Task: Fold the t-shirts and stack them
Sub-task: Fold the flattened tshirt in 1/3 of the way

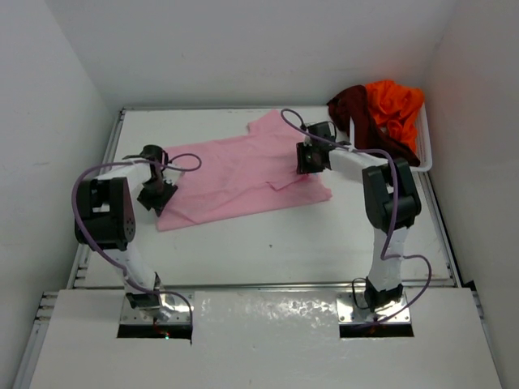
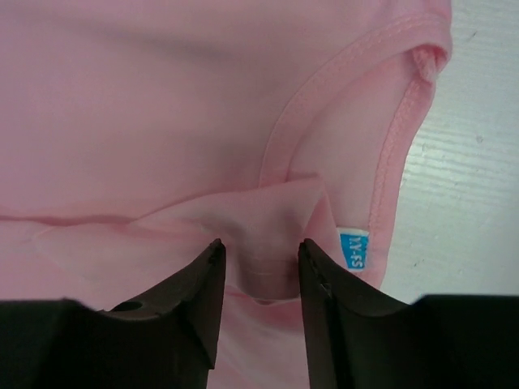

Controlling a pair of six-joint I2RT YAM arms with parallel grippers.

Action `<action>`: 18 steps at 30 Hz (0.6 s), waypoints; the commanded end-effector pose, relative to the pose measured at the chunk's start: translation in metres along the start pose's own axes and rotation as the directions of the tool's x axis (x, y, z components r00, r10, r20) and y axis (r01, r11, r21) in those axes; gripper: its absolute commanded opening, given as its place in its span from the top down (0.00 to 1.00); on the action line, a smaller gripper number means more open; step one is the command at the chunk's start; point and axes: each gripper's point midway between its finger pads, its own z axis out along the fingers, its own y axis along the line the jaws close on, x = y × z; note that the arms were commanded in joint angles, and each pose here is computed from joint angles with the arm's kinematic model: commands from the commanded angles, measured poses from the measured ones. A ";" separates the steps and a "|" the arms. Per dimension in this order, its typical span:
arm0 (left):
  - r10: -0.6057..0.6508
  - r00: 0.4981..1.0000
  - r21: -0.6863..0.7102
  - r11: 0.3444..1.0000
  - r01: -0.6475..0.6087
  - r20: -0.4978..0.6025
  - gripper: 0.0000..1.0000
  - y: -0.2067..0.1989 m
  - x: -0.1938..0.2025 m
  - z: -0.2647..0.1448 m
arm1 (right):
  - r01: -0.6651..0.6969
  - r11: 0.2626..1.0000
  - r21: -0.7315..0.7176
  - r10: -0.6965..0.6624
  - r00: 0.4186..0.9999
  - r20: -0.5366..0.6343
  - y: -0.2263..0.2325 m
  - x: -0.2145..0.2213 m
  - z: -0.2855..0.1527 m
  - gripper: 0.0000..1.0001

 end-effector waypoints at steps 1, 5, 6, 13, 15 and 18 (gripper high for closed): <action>-0.069 0.996 -0.048 0.996 0.072 0.048 0.59 0.026 -0.017 -0.010 | 0.024 0.999 0.035 -0.027 0.997 0.069 -0.004 -0.038 -0.006 0.58; -0.204 0.971 0.000 0.979 0.206 0.128 0.46 0.068 -0.033 -0.039 | 0.040 0.991 0.130 -0.052 0.994 0.094 -0.021 -0.070 -0.035 0.44; -0.271 0.955 0.026 0.962 0.270 0.118 0.45 0.080 -0.020 -0.045 | 0.038 0.989 0.144 -0.052 0.994 0.094 -0.025 -0.070 -0.042 0.41; -0.298 0.953 0.318 0.910 0.267 0.054 0.41 0.000 -0.001 -0.052 | -0.038 0.996 0.080 0.038 0.999 -0.005 -0.016 0.000 -0.083 0.39; -0.257 0.966 0.316 0.917 0.244 0.002 0.38 -0.026 0.012 -0.032 | -0.081 0.993 0.080 0.085 0.995 -0.048 -0.018 0.025 -0.081 0.38; -0.285 0.958 0.304 0.910 0.281 -0.032 0.36 -0.035 0.020 -0.014 | -0.122 0.987 0.100 0.130 0.988 -0.078 -0.024 0.043 -0.071 0.37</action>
